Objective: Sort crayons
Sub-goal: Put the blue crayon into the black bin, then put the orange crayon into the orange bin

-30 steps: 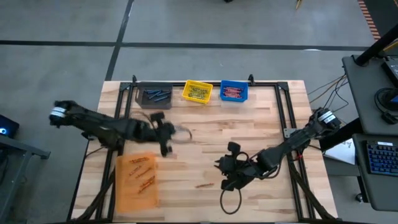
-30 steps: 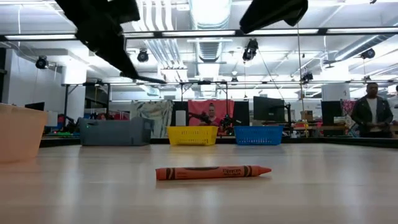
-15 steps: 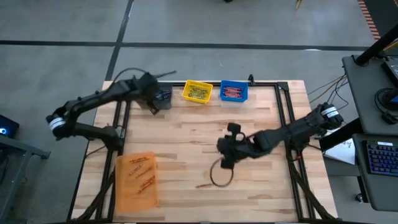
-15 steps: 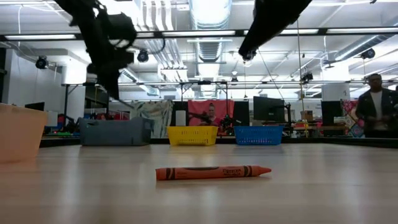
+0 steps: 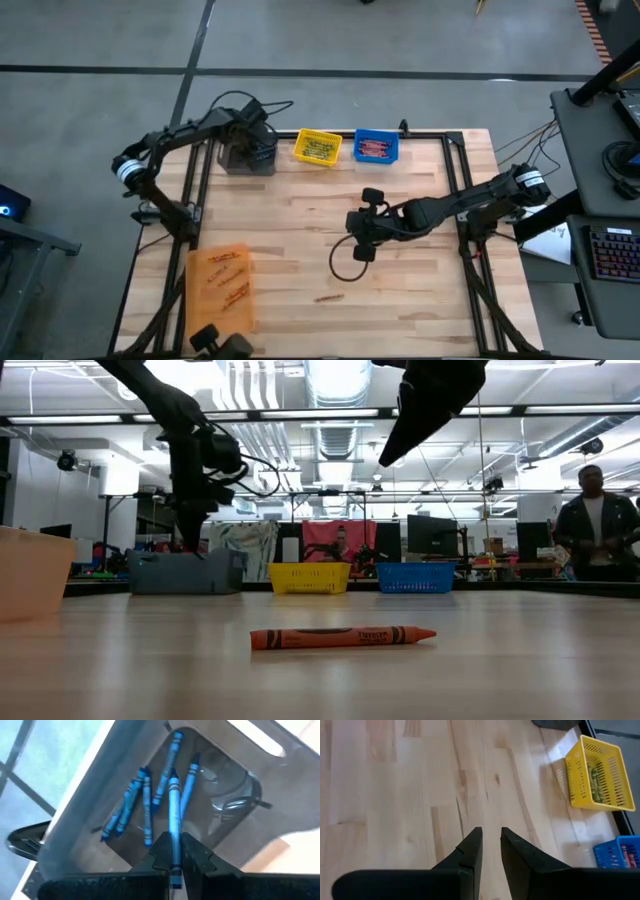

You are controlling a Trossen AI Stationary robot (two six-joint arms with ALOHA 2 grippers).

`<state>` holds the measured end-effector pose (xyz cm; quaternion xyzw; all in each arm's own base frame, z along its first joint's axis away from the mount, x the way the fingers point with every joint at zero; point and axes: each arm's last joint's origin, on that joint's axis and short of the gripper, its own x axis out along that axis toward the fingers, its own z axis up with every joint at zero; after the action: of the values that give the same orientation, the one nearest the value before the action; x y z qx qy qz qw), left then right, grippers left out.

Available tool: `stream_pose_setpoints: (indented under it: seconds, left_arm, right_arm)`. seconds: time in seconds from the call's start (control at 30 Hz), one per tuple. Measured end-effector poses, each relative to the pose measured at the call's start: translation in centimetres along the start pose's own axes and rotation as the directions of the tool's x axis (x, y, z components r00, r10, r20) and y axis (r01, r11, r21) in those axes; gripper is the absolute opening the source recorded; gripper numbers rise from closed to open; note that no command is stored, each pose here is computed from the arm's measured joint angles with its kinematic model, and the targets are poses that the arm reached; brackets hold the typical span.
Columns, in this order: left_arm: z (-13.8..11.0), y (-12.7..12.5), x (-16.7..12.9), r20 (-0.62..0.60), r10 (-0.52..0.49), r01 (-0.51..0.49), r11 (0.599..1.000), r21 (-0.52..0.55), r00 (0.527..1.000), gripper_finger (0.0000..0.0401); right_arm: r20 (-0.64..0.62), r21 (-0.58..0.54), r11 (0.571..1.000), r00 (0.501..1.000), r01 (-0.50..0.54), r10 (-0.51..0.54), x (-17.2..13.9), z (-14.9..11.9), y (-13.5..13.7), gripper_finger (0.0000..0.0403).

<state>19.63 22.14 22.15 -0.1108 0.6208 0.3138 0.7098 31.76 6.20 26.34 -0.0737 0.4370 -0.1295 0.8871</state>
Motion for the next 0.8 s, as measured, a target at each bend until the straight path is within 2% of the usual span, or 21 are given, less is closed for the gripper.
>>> stream_pose_setpoints:
  seconds: [0.3,0.53,0.67,0.8]
  left_arm:
    - [0.5,0.2,0.3,-0.009,0.04,-0.04,0.999,-0.002,0.999,0.005]
    - [0.2,0.3,-0.7,0.022,0.047,-0.046,0.998,-0.035,0.999,0.0077]
    - [0.0,-0.1,-2.4,0.08,0.047,-0.039,0.995,-0.09,0.996,0.0079]
    - [-0.2,-1.8,-4.8,0.206,-0.014,0.034,0.995,-0.093,0.978,0.0079]
  right_arm:
    - [-0.004,0.0,1.0,1.0,-0.022,0.022,0.0,0.0,0.1,0.0059]
    - [-0.004,-0.002,1.0,1.0,-0.022,0.022,0.0,0.0,0.1,0.0059]
    - [-0.002,0.001,1.0,1.0,-0.023,0.023,0.0,0.0,0.1,0.0059]
    - [0.013,0.007,1.0,1.0,-0.026,0.026,0.1,0.1,0.1,0.0059]
